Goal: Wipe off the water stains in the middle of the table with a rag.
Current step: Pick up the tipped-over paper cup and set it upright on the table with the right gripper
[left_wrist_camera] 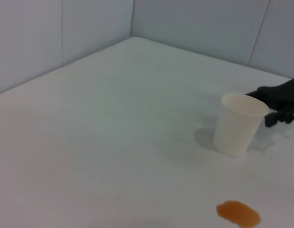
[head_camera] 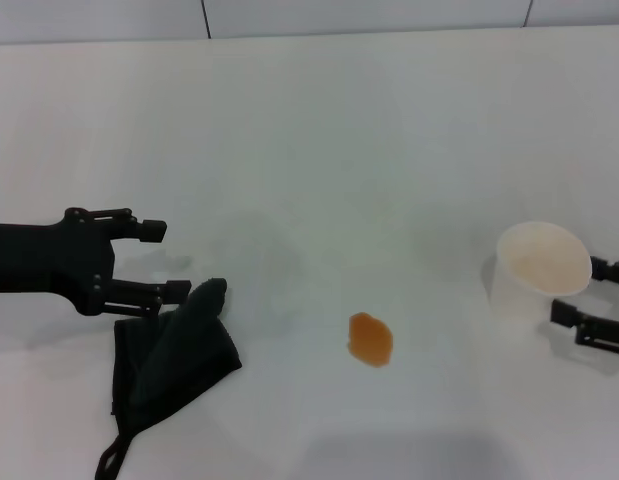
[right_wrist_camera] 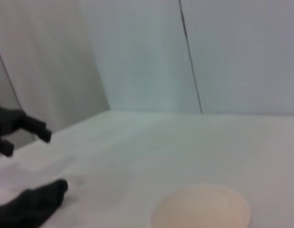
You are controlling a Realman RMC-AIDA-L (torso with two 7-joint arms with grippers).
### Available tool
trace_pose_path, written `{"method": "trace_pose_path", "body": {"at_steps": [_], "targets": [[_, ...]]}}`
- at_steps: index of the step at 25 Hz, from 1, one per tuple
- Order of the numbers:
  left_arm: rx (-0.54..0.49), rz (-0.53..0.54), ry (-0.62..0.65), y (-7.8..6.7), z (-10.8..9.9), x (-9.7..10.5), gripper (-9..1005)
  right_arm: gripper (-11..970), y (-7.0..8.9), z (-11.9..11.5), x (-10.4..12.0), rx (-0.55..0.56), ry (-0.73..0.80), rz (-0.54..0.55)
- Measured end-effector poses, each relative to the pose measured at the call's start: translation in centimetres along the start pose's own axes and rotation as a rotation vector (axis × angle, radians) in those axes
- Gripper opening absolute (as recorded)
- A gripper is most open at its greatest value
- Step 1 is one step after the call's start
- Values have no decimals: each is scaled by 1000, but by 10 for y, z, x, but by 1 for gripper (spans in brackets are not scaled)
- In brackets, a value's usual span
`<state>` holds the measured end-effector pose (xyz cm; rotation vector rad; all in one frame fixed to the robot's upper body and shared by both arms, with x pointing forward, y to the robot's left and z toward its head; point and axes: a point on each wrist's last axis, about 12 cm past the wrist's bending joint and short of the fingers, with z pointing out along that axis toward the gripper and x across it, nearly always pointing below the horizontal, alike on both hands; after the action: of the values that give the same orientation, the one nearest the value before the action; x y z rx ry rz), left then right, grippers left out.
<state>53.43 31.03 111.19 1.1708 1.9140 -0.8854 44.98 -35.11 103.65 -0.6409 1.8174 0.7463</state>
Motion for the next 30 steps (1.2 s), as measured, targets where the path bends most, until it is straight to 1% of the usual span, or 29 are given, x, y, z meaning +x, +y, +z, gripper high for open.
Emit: {"method": "trace_pose_path", "body": {"at_steps": [4, 16, 18, 23, 26, 30], "targets": [[0, 1, 0, 0, 0, 0, 885, 853, 3, -5, -6, -30, -45, -14], [-2, 1, -2, 0, 0, -1, 885, 848, 10, -9, -18, -115, -102, -51], [-4, 4, -2, 0, 0, -1, 884, 848, 10, -10, -27, -127, -135, -77], [-7, 7, -3, 0, -1, -2, 884, 846, 7, -7, -39, -140, -167, -115], [-7, 7, -4, 0, 0, -2, 884, 845, 8, -4, -52, -192, -180, -149], [-6, 8, -3, 0, 0, -2, 884, 844, 12, 10, -72, -295, -169, -170]]}}
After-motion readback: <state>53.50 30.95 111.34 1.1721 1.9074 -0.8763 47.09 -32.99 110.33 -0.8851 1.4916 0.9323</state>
